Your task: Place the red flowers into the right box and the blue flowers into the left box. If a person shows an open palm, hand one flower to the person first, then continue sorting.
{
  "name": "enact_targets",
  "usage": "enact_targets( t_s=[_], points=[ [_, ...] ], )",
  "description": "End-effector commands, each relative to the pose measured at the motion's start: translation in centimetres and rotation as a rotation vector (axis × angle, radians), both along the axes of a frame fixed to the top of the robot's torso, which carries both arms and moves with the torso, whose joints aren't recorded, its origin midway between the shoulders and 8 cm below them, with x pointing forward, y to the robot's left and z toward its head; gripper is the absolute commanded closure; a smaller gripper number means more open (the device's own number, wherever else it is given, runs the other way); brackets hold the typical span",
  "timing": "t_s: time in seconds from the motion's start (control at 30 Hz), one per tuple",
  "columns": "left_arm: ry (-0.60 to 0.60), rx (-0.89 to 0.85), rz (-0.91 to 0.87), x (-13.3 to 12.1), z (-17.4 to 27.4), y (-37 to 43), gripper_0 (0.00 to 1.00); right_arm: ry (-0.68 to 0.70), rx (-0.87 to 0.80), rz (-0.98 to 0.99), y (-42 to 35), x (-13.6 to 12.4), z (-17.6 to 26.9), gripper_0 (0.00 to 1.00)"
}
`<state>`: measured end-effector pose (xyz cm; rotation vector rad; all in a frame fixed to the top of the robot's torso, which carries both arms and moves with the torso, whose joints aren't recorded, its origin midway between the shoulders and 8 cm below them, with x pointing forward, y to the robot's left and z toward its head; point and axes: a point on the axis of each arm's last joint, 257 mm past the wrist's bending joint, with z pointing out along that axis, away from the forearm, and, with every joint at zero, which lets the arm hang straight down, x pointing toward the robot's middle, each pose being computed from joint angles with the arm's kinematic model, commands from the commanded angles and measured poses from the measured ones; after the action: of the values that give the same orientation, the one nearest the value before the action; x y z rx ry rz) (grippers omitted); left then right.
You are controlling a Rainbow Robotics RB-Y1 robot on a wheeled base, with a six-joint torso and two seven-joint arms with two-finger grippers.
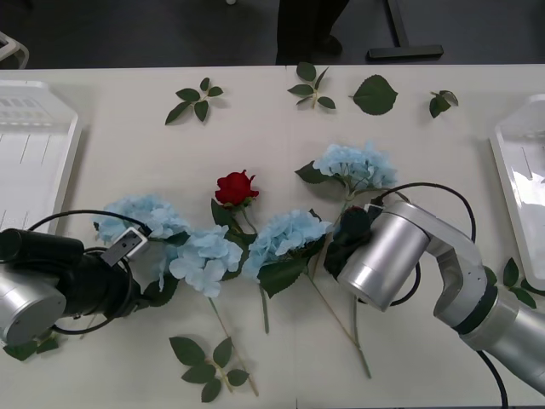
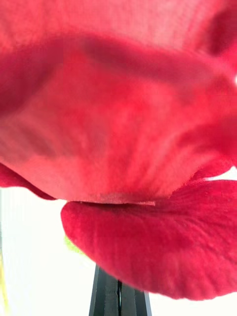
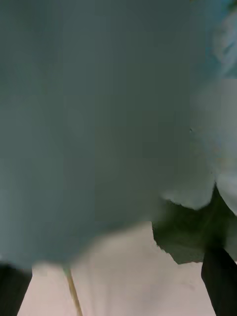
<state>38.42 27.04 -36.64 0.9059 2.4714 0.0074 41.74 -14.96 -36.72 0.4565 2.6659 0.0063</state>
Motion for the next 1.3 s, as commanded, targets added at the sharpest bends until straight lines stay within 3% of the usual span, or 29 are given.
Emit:
enact_targets(
  t_s=[0.03,0.07,0.1,0.13,0.17,0.2,0.47,0.77,1.03,1.3],
  points=[
    [-0.053,-0.020,-0.024,2.1,0.7,-1.6,0.08,-0.041,0.037,0.031,0.3,3.4,5.4,1.00],
    [-0.054,-0.020,-0.023,2.1,0.7,-1.6,0.24,-0.040,0.030,0.035,-0.5,3.7,6.3,1.00],
    [-0.055,-0.020,-0.024,2.2,0.7,-1.6,0.50,-0.036,0.017,0.035,-1.8,4.2,7.4,1.00],
    [-0.054,-0.020,-0.022,2.2,0.7,-1.6,0.64,-0.033,0.011,0.036,-2.5,4.4,8.0,1.00],
    [-0.055,-0.020,-0.023,2.2,0.8,-1.6,0.91,-0.034,-0.005,0.052,-4.3,4.9,9.4,1.00],
    [-0.057,-0.020,-0.022,2.3,0.8,-1.6,1.00,-0.032,-0.017,0.064,-5.3,5.2,10.2,1.00],
    [-0.087,-0.001,-0.027,3.1,1.3,-1.3,1.00,-0.035,-0.166,0.162,-18.8,7.2,18.3,1.00],
    [-0.175,0.066,-0.057,6.1,5.2,0.7,1.00,-0.032,-0.330,0.198,-31.1,9.3,22.8,1.00],
    [-0.302,0.141,0.024,10.1,17.7,7.1,1.00,0.019,-0.441,0.164,-39.1,11.6,21.9,1.00],
    [-0.336,0.277,0.254,10.1,29.3,17.5,1.00,-0.002,-0.523,0.130,-41.4,14.6,20.0,1.00]
  ],
)
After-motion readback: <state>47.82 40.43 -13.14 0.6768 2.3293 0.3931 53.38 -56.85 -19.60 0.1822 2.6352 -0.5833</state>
